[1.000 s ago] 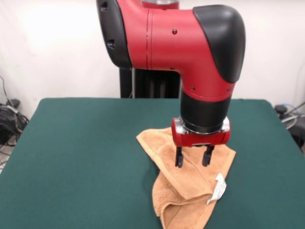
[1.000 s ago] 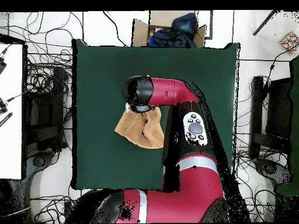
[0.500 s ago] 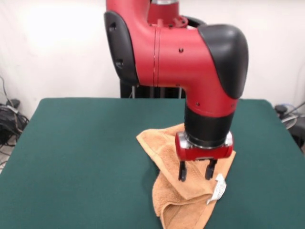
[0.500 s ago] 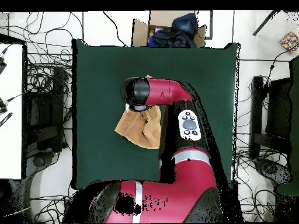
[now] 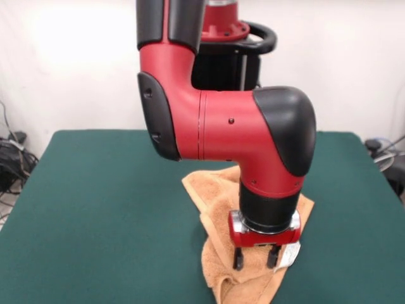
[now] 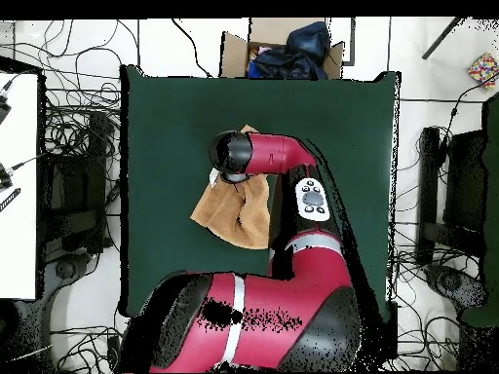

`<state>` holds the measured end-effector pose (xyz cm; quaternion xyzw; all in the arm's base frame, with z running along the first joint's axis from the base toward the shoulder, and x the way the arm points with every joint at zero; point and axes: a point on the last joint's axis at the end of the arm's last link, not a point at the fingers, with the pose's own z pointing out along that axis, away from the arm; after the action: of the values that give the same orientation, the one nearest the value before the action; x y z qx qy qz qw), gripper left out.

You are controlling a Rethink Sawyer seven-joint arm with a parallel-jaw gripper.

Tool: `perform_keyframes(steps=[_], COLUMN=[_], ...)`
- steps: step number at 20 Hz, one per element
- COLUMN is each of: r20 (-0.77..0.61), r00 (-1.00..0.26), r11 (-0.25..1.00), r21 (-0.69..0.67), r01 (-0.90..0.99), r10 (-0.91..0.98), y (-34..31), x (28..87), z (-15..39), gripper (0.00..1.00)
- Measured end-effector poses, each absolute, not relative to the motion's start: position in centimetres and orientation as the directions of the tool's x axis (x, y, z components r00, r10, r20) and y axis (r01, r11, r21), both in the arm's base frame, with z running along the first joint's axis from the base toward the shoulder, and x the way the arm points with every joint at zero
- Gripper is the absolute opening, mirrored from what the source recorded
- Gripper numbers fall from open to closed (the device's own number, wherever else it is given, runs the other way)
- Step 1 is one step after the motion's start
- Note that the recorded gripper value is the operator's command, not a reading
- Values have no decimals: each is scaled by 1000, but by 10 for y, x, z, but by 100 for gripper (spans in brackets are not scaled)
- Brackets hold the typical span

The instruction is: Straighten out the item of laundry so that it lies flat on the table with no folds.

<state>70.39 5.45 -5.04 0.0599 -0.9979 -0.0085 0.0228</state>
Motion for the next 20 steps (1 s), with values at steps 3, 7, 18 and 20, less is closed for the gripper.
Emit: perform_keyframes(steps=[3,7,18,20], r20=[38,38,27,27], r00=[-992,-992,-994,-994], r11=[993,993,994,994], r21=[17,17,14,14], r01=[-119,-118,-106,-106], r10=[-119,-119,-106,-106], y=[53,53,44,44], x=[708,708,712,712], z=[-49,-49,-48,-48], gripper=[100,100,0,0])
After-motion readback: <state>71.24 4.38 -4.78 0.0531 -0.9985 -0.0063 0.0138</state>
